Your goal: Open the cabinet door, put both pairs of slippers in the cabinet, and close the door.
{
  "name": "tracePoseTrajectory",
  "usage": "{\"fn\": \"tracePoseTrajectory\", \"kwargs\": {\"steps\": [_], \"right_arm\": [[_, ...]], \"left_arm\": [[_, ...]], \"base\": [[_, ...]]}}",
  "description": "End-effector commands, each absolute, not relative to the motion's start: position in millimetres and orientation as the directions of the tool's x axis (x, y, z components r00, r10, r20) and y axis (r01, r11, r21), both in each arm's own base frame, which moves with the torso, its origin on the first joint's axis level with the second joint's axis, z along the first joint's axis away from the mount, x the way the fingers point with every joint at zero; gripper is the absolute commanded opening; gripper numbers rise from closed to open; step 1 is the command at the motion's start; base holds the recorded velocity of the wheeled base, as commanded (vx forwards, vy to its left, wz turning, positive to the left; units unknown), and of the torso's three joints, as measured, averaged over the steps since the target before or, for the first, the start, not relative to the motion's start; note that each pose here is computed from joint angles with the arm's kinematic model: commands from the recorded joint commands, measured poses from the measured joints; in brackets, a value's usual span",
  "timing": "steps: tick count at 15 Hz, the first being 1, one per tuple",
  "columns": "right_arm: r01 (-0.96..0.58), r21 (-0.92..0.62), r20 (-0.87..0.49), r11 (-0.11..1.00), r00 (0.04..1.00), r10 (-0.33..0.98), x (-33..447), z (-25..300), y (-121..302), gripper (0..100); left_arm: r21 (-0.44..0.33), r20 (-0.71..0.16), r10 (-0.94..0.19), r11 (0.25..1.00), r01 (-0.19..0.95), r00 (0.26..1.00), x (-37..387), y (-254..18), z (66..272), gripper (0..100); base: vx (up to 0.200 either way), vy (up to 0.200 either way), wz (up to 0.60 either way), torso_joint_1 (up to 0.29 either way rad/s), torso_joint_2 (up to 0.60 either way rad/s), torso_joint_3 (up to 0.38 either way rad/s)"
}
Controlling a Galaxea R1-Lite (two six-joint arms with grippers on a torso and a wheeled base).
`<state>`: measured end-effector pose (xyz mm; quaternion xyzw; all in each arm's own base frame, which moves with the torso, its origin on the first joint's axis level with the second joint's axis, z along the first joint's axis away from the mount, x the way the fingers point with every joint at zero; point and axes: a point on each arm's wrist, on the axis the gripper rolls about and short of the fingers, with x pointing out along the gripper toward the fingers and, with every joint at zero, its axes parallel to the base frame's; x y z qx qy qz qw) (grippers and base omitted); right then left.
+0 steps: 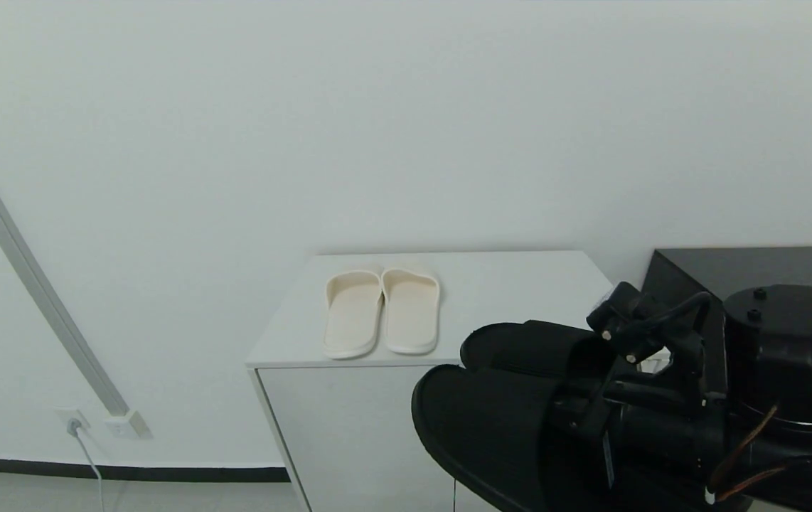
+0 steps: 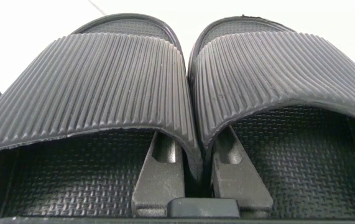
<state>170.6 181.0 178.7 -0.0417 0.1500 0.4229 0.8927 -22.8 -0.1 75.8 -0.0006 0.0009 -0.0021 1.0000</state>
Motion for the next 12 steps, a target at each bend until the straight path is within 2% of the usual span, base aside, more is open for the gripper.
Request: {"fn": "tracePoseTrajectory", "kwargs": {"steps": [1,3,12], "right_arm": [[-0.766,0.054,-0.318,0.640,0.595,0.738,171.7,174.7,181.9,0],[-0.767,0.051,-0.326,0.640,0.593,0.736,169.8,172.6,179.9,0],[-0.761,0.048,-0.337,0.646,0.597,0.728,165.6,168.5,172.4,0]], "left_arm": [[-0.002,-0.002,-0.005,1.000,0.005,1.000,-22.8,-0.1,75.8,0],[-0.002,-0.002,-0.005,1.000,0.005,1.000,-22.8,-0.1,75.8,0],[-0.002,-0.002,-0.005,1.000,0.005,1.000,-22.8,-0.1,75.8,0]], "base": [[-0.200,0.000,0.00,-0.007,0.00,0.012],[-0.200,0.000,0.00,-0.002,0.00,0.007],[0.000,0.000,0.00,0.000,0.00,0.000]]}}
